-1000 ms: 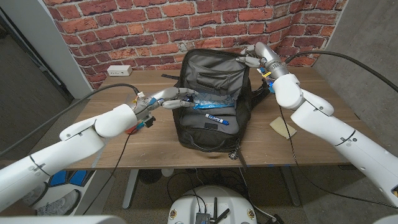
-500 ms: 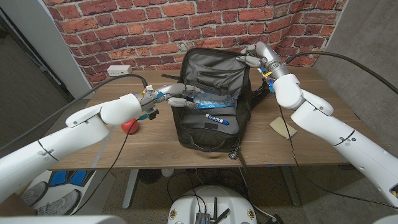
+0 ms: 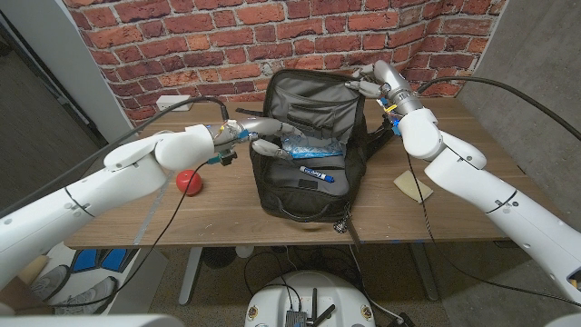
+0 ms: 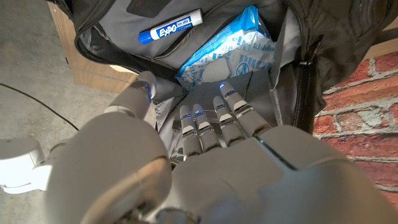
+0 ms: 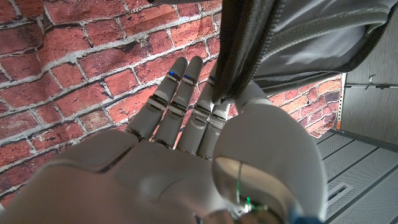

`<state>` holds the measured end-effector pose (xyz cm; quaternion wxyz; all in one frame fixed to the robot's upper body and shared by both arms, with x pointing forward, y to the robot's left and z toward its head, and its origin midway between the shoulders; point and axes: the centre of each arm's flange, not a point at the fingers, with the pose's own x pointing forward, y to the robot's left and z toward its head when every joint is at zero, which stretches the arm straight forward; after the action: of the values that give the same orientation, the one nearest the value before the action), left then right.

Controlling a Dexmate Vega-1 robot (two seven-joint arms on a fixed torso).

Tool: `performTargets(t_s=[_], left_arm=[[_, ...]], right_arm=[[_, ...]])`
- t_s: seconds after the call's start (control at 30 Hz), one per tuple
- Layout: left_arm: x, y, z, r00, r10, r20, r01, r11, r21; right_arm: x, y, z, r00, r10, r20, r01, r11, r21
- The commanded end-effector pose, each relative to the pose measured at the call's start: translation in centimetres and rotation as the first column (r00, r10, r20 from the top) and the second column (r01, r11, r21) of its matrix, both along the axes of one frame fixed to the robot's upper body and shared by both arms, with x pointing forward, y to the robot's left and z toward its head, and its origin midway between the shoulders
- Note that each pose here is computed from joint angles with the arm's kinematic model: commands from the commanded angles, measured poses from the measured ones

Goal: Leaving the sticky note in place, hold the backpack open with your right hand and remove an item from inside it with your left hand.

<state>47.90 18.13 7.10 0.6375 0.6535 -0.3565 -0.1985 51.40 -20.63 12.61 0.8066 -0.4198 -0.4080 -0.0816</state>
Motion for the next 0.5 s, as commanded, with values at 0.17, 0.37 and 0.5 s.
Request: performTargets(t_s=[0.17, 0.37, 0.5], left_arm=[[0.0, -2.5, 1.2, 0.997, 0.059, 0.056, -0.069, 0.979, 0.192], [0.1, -3.7, 1.4, 0.994, 0.079, 0.075, -0.096, 0.961, 0.258], [0.3, -4.4, 1.5, 0.994, 0.077, 0.082, -0.097, 0.954, 0.284]], right_arm=[[0.2, -0.1, 0.2, 1.000, 0.014, 0.009, -0.014, 1.000, 0.009], [0.3, -0.2, 0.3, 1.000, 0.020, 0.007, -0.020, 1.000, 0.006], [0.3, -0.4, 0.4, 1.000, 0.026, 0.008, -0.026, 1.000, 0.005]])
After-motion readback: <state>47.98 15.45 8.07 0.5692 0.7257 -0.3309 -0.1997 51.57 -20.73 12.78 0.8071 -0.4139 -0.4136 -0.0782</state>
